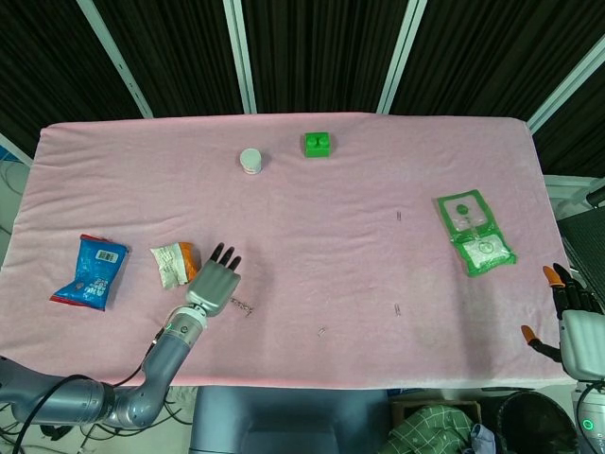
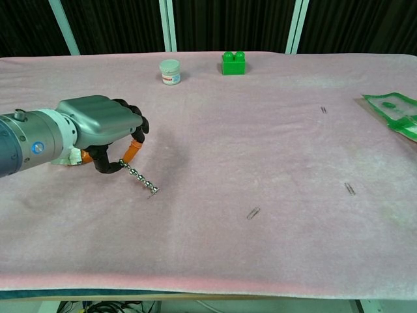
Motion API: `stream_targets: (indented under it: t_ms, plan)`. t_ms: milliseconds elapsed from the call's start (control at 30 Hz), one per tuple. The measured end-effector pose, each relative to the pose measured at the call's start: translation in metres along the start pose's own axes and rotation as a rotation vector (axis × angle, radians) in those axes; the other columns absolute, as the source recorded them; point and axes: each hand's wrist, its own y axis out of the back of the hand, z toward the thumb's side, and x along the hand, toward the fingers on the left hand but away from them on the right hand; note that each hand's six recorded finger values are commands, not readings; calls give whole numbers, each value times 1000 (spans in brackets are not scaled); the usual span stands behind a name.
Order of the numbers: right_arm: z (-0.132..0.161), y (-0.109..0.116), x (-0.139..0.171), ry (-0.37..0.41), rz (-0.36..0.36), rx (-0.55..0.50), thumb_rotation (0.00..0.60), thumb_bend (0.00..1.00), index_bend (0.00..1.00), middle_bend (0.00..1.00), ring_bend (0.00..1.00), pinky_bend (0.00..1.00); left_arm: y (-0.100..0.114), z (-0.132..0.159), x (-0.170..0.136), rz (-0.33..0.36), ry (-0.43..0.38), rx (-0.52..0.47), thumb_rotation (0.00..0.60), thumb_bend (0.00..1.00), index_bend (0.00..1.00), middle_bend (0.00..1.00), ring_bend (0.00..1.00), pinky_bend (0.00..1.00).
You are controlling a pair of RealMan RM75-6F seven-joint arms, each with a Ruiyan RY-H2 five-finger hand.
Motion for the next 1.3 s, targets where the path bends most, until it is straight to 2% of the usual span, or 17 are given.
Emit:
stream_targets:
  t_ms: [567, 1067, 1300]
  plan:
    - [0, 1, 0, -2, -2, 0, 600, 136, 0, 33, 120, 210, 7, -14, 2, 15, 45, 17, 600, 474, 612, 145, 0, 0]
    - [-1, 1, 0, -5, -2, -2, 600, 136, 0, 33, 121, 210, 31, -24, 20, 112, 77, -132, 600, 474, 611, 145, 0, 0]
    - [-2, -1, 0, -9, 4, 3, 600, 135, 0, 33, 120, 210, 48, -3, 39, 158, 42, -204, 600, 474, 611, 145, 0, 0]
